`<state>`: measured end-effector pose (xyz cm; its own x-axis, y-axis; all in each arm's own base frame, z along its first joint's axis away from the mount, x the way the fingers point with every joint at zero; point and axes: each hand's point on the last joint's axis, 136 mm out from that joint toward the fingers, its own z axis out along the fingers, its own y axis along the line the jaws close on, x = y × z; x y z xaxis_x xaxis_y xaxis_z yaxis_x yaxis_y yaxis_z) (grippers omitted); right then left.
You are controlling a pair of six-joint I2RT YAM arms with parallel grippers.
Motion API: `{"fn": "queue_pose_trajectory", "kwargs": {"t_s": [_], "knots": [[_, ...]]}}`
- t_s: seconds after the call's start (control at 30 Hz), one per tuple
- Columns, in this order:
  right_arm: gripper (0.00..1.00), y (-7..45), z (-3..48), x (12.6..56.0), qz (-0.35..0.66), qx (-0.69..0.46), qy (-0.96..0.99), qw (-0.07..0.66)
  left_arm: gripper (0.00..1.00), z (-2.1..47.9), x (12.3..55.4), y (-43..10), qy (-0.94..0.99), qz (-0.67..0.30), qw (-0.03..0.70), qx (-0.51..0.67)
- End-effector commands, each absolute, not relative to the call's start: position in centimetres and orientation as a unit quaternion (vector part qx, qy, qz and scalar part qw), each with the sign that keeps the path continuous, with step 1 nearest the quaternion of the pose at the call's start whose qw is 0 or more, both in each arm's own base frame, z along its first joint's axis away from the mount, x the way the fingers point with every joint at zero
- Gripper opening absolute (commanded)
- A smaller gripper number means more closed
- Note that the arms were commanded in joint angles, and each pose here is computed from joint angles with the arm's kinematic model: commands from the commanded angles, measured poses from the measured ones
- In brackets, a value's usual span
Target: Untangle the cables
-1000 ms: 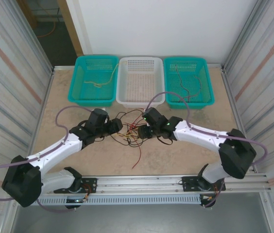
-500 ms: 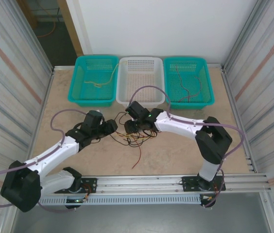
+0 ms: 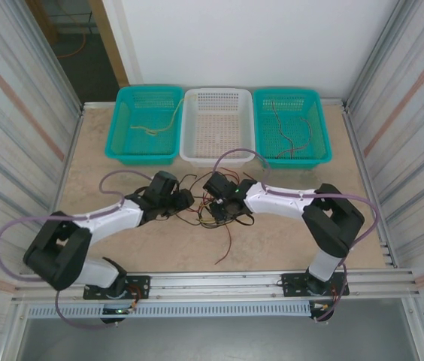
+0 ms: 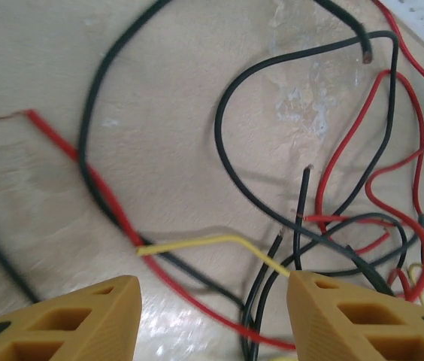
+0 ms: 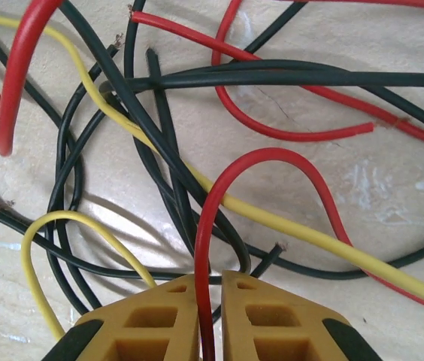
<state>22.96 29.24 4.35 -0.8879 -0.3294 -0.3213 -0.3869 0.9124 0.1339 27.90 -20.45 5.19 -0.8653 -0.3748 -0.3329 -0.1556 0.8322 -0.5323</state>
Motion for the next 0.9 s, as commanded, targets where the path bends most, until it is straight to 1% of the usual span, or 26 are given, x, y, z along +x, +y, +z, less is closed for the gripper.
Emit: {"fn": "queue_pose_trajectory", "kwargs": {"t_s": [0.0,0.13,0.2,0.27,0.33,0.53,0.7,0.73,0.87], "knots": [[0.14,29.0,5.4,22.3,0.104,-0.178,0.967,0.152,0.54,6.2,29.9,-22.7,0.909,-0.307,0.229,-0.163],[0.15,29.3,5.7,22.3,0.1,-0.184,0.965,0.157,0.55,6.2,31.0,-23.7,0.897,-0.334,0.233,-0.172],[0.21,29.4,6.1,22.4,0.095,-0.188,0.964,0.162,0.55,6.1,31.4,-23.8,0.895,-0.337,0.232,-0.177],[0.32,29.5,6.7,22.6,0.093,-0.19,0.962,0.171,0.55,5.8,31.6,-23.8,0.895,-0.337,0.229,-0.183],[0.36,29.7,7.5,22.7,0.101,-0.192,0.96,0.179,0.55,5.5,31.8,-23.7,0.895,-0.335,0.227,-0.188],[0.37,29.8,9.5,22.9,0.113,-0.192,0.954,0.199,0.53,5.2,32.4,-23.8,0.892,-0.338,0.226,-0.198],[0.37,29.6,10.3,23.1,0.11,-0.19,0.953,0.21,0.49,4.4,32.7,-24.6,0.893,-0.346,0.206,-0.204],[0.37,29.5,10.4,23.2,0.109,-0.188,0.953,0.212,0.47,4.2,32.7,-24.8,0.891,-0.349,0.203,-0.207],[0.37,29.4,11.3,23.4,0.113,-0.184,0.95,0.227,0.26,4.5,32.8,-25.1,0.886,-0.362,0.201,-0.208]]}}
